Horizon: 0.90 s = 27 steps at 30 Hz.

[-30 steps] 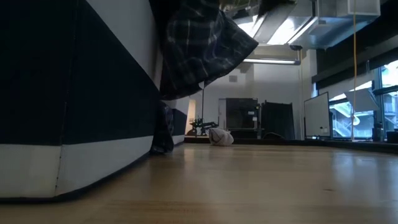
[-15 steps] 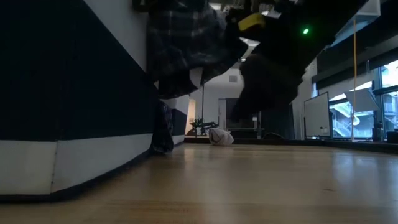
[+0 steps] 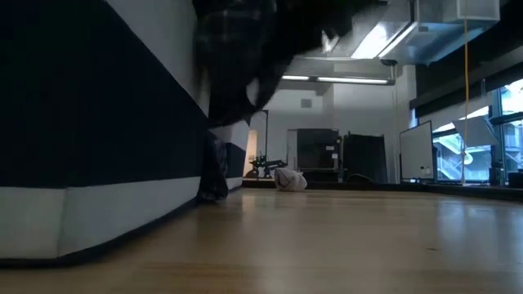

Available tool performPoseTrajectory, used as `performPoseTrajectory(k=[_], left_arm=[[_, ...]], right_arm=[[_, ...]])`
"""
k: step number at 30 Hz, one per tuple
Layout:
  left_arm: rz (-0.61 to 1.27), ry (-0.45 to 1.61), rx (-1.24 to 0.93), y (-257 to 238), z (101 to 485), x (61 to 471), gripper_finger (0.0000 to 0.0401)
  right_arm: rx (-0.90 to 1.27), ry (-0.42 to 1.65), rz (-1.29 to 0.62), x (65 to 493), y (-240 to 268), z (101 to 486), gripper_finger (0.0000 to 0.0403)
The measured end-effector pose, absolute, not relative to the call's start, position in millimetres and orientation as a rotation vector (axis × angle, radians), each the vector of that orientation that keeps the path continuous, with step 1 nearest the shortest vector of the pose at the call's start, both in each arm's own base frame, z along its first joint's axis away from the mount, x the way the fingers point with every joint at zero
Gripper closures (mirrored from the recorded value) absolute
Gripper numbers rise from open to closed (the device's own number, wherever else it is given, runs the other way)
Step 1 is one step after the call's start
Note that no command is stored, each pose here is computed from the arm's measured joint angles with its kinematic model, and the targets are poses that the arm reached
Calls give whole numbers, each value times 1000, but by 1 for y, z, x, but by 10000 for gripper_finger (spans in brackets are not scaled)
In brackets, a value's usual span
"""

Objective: Sort clothes
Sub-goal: Put the blue checkered long sleeve into the bottom blue laundry organizer

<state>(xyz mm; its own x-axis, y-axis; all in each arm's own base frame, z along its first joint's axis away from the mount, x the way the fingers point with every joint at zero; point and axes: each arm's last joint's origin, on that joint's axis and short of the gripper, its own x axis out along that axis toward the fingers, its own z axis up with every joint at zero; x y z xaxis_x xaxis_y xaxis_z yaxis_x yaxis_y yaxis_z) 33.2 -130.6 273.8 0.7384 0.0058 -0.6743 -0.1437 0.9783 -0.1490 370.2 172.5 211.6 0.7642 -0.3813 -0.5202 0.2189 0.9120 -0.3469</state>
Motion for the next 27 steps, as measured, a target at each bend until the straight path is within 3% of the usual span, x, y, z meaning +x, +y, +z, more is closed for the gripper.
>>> performPoseTrajectory(k=[6, 14, 17, 23, 27], left_arm=[[15, 768, -241, -124, 280, 32, 256], [-4, 763, -209, -122, 281, 32, 251], [-4, 757, -206, -122, 282, 32, 251], [-4, 754, -200, -122, 282, 32, 251], [-7, 752, -203, -121, 286, 32, 251]], right_arm=[[-370, 474, -276, 376, 190, 282, 217], [-451, 315, -274, 390, 186, 345, 217], [-390, 210, -180, 399, 178, 360, 217], [-261, 57, 121, 429, 166, 353, 217], [-249, 136, 158, 448, 163, 319, 217]])
